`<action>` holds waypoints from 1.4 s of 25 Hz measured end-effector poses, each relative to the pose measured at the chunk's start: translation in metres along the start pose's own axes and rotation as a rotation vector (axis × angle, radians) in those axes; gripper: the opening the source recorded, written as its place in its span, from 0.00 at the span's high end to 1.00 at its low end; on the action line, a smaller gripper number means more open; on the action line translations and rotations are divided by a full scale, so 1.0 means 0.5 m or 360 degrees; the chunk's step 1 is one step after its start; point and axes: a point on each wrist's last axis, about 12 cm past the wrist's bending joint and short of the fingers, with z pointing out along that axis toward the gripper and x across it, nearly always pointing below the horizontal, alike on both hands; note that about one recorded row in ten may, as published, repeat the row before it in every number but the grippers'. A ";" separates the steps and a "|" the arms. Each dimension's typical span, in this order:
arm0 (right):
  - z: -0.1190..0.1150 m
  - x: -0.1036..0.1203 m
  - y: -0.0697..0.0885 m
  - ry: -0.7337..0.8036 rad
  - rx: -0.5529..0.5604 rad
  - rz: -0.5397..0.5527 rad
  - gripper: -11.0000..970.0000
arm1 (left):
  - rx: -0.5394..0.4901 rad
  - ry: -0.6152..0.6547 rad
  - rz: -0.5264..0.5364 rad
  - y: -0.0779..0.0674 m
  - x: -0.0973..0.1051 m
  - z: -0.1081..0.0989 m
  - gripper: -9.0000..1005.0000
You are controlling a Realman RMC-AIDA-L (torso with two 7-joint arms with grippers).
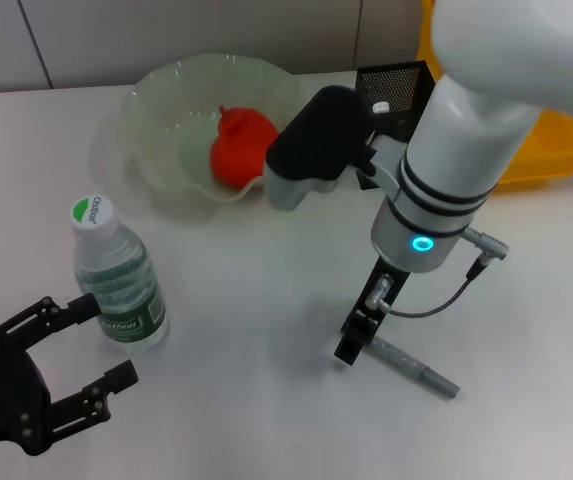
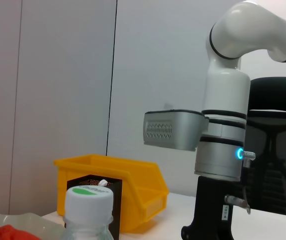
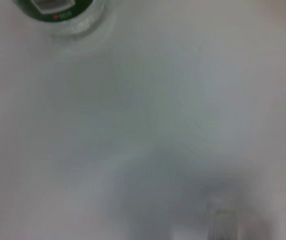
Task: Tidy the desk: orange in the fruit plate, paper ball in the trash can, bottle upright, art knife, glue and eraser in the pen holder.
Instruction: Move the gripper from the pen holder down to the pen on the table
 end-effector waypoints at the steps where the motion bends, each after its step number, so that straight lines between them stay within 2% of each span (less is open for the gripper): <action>1: 0.002 0.000 0.002 0.0004 0.0006 -0.0007 0.33 | -0.0001 0.0000 -0.0001 0.000 0.000 0.000 0.22; 5: 0.005 -0.002 0.009 0.0002 -0.0003 -0.0027 0.35 | -0.0005 -0.0001 -0.0009 -0.003 0.002 -0.002 0.22; 11: 0.005 -0.003 0.011 0.0002 -0.0012 -0.0026 0.56 | -0.0009 -0.0001 -0.0019 -0.005 0.004 -0.004 0.22; 15: 0.006 -0.002 0.011 0.0003 -0.0012 -0.0024 0.74 | -0.0010 0.0000 -0.0019 -0.005 0.005 -0.004 0.22; 32: 0.011 0.002 0.012 0.0019 -0.0011 -0.0041 0.74 | -0.0018 -0.0003 -0.0017 -0.004 0.004 -0.006 0.22; 35: 0.009 0.003 0.011 0.0011 -0.0014 -0.0041 0.80 | -0.0018 -0.0003 -0.0017 -0.004 0.004 -0.005 0.22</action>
